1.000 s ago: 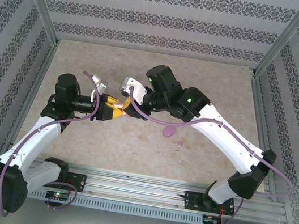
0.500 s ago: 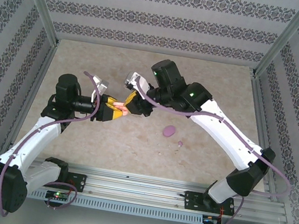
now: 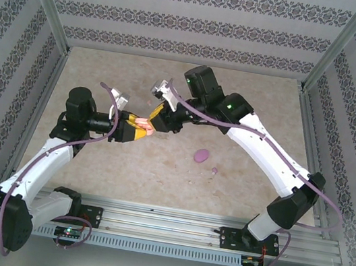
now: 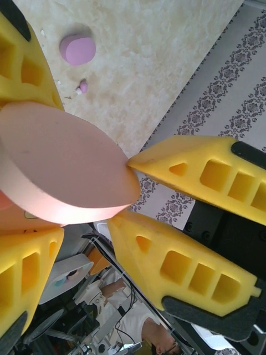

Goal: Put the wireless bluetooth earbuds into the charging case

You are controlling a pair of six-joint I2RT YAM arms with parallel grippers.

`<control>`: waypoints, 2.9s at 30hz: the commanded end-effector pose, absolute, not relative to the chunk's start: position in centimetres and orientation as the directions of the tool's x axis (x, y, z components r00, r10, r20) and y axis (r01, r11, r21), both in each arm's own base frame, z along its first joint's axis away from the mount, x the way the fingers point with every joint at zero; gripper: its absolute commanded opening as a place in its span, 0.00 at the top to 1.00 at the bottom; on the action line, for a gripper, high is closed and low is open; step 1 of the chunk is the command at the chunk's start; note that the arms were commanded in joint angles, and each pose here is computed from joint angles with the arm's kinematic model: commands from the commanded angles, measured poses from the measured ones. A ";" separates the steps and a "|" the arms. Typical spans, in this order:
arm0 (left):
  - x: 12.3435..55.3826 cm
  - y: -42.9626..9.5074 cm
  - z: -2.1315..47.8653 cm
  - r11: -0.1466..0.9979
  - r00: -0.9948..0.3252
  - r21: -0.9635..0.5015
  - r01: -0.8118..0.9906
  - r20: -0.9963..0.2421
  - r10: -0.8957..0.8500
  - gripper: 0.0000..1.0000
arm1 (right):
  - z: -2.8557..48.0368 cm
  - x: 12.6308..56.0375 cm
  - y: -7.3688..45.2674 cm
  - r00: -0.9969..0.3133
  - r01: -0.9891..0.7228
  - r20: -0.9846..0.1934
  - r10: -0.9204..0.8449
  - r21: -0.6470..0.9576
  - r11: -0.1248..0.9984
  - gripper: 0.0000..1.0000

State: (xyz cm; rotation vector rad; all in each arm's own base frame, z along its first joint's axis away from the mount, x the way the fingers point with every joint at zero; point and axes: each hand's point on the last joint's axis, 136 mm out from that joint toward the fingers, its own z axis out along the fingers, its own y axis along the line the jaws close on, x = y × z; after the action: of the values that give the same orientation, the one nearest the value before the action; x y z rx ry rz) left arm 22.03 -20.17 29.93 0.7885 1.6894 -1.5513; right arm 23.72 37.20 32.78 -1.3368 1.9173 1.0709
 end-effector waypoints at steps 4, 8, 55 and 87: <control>17.8 -20.9 34.4 -0.121 -0.362 -0.364 0.924 -0.932 0.038 0.58 | 30.9 29.2 37.0 -0.429 -0.893 -0.790 -0.439 0.296 0.340 0.76; 18.0 -20.9 34.5 -0.119 -0.364 -0.366 0.923 -0.931 0.037 0.58 | 30.7 29.6 36.9 -0.436 -0.886 -0.788 -0.435 0.294 0.357 0.75; 18.8 -19.6 30.5 0.214 -0.222 -0.191 0.958 -0.966 0.133 0.08 | 34.2 27.4 34.5 0.043 -0.872 -0.875 -0.483 -0.269 0.410 1.00; 21.2 -20.2 31.4 0.153 -0.100 -0.092 0.984 -0.994 0.039 0.34 | 34.6 23.9 37.2 0.030 -0.957 -0.904 -0.426 -0.149 0.249 1.00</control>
State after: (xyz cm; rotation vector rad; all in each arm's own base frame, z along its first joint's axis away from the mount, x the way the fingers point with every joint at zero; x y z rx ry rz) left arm 21.92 -20.08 30.24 1.0384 1.4666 -1.1279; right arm 24.62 36.48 33.27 -1.3292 1.5849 0.6434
